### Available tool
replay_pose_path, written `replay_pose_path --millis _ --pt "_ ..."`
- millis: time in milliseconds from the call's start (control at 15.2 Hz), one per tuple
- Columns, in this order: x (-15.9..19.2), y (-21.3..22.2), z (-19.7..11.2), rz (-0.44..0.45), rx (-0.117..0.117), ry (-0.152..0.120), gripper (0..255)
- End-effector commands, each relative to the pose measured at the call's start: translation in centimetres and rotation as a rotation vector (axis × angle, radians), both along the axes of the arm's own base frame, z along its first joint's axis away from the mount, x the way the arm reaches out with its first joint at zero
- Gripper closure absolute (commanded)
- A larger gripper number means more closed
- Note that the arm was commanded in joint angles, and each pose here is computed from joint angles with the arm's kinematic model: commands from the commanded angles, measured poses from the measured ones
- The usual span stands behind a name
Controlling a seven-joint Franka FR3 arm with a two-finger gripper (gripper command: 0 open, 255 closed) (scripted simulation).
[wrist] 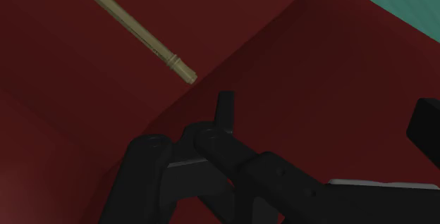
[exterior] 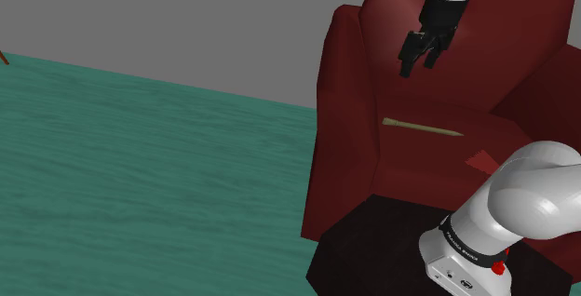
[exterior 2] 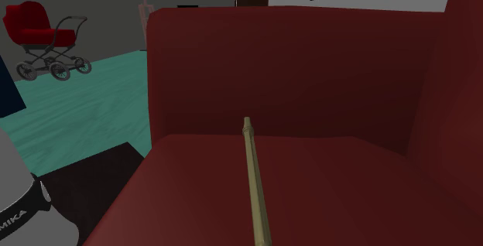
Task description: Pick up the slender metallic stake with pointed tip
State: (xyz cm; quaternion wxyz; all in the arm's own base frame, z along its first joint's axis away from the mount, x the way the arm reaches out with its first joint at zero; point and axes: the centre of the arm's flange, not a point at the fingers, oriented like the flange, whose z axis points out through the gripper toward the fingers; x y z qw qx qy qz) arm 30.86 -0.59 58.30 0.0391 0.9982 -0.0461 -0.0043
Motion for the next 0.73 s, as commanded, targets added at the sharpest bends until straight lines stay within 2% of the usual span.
replay_pose_path --millis 0,660 --pt "0.0 0.0 0.0 0.000 0.000 0.000 0" --pt "-3.8 -10.3 -8.4 0.338 0.052 -0.001 0"
